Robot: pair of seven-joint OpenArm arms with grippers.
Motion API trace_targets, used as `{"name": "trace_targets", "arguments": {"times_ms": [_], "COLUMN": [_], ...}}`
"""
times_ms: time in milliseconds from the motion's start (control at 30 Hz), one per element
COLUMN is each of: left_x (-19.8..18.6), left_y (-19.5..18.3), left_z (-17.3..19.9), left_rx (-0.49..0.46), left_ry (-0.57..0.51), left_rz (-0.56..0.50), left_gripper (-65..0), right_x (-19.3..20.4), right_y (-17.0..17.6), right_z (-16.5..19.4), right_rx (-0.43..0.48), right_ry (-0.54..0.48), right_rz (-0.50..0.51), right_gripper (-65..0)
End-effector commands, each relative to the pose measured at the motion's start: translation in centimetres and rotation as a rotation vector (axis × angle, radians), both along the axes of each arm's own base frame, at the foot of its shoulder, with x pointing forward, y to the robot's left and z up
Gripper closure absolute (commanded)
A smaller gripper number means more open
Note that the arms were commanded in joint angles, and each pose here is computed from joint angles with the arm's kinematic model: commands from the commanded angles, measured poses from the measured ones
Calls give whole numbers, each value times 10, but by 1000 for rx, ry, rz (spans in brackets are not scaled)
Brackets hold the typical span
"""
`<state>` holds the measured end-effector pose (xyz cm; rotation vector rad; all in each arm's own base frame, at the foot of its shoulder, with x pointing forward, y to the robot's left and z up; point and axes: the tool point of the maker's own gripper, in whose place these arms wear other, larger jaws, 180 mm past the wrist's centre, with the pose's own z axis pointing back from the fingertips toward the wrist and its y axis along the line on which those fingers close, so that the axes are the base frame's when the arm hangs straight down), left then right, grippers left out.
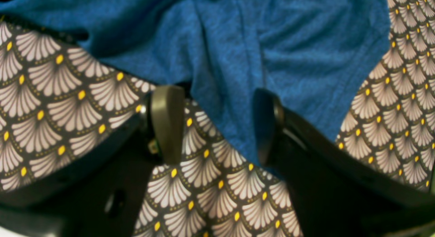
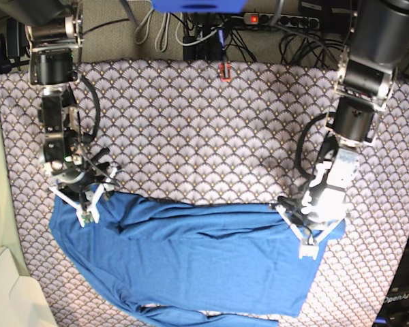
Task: Fold the T-shirt properly
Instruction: 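Move the left gripper inward along the folded edge and regrasp it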
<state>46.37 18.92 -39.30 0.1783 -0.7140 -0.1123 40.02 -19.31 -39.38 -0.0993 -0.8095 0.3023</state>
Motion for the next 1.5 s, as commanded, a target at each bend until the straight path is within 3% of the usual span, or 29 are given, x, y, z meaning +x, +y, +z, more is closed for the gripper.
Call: {"name": "trace_targets", "arguments": {"times_ms": [0,133,633,833,967,1233,1400,1467], "left_x": [13,18,28,41,58,87,89,80], "left_y": [-1,0,16,1,-21,-14,5,9], "left_z": [13,10,-4,-7,10,54,63,49], "left_rx": [13,60,77,64,38,41,61,64], "left_ry": [-36,-46,-71,-132,-187,-276,-286,-236], "left_rz": [0,-10,17,-3,-19,-6,15,25], "left_gripper": [-82,-82,-84,-84,-83,-82,-82,-82], "right_x": [14,13,13,12,5,-3,-4,-4], "right_y": [-5,-10,-11,-11,-11,-18,-18,-19], "right_z": [20,20,19,18,13,9,9,9], "right_rx": [-3,-13,-16,-16,-19,-36,-37,-39], "right_ry": [-63,-61,-57,-53,-42,-29,-28,-28], "right_rz": [-1,-3,-4,-5,-2,-4,-4,-4], "right_gripper": [-335,-335,-335,-335,-335,-334,-334,-333]}}
